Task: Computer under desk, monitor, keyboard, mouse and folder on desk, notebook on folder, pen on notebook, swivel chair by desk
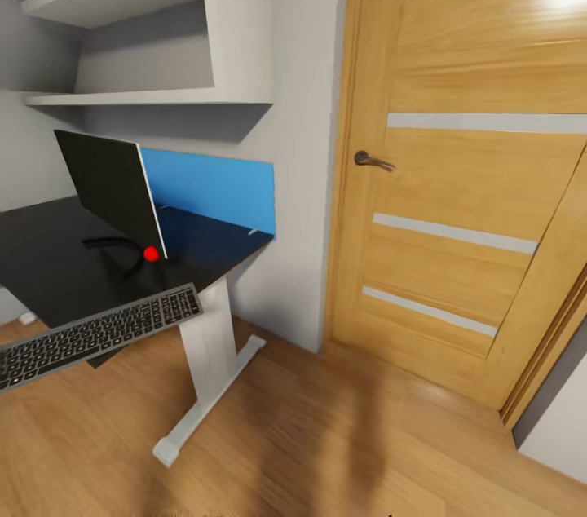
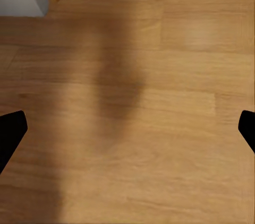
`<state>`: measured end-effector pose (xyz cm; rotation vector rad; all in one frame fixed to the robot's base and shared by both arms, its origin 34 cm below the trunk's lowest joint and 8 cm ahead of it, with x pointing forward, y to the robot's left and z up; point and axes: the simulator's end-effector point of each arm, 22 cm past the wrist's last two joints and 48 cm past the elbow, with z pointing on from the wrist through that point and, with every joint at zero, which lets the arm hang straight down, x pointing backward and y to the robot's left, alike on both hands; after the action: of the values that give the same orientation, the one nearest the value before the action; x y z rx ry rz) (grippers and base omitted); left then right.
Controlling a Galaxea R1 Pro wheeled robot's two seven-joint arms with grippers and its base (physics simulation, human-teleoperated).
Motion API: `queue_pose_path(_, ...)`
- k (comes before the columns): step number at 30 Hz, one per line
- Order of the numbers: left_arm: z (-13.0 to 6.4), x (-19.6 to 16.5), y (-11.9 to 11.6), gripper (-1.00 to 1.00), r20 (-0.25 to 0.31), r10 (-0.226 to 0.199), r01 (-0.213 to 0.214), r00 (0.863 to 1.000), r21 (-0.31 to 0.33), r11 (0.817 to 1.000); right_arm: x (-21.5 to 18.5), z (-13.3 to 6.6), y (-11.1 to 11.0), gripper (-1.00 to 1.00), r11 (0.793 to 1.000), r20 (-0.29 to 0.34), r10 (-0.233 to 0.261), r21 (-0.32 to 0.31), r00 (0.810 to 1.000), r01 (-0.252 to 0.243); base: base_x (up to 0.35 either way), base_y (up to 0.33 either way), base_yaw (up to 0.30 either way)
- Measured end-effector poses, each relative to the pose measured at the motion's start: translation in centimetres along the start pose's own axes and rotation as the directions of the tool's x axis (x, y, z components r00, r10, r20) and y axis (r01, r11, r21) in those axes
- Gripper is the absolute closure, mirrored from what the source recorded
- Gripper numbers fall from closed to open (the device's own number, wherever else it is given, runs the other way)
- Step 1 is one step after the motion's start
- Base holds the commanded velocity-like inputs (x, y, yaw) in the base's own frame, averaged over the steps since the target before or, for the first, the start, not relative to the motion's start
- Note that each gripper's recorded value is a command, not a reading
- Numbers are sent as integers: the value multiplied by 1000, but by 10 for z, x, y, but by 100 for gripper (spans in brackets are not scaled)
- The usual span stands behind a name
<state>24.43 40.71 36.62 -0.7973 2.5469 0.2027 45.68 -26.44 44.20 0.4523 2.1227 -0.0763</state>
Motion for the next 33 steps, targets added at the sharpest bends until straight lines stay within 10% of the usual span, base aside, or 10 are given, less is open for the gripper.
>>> queue_pose_path(33,-1,3,2,-100,-6,2,-2,1000,-5,1000,0,0,1,-100,1000,-1,-3,-3,1000,3,0,-81,285)
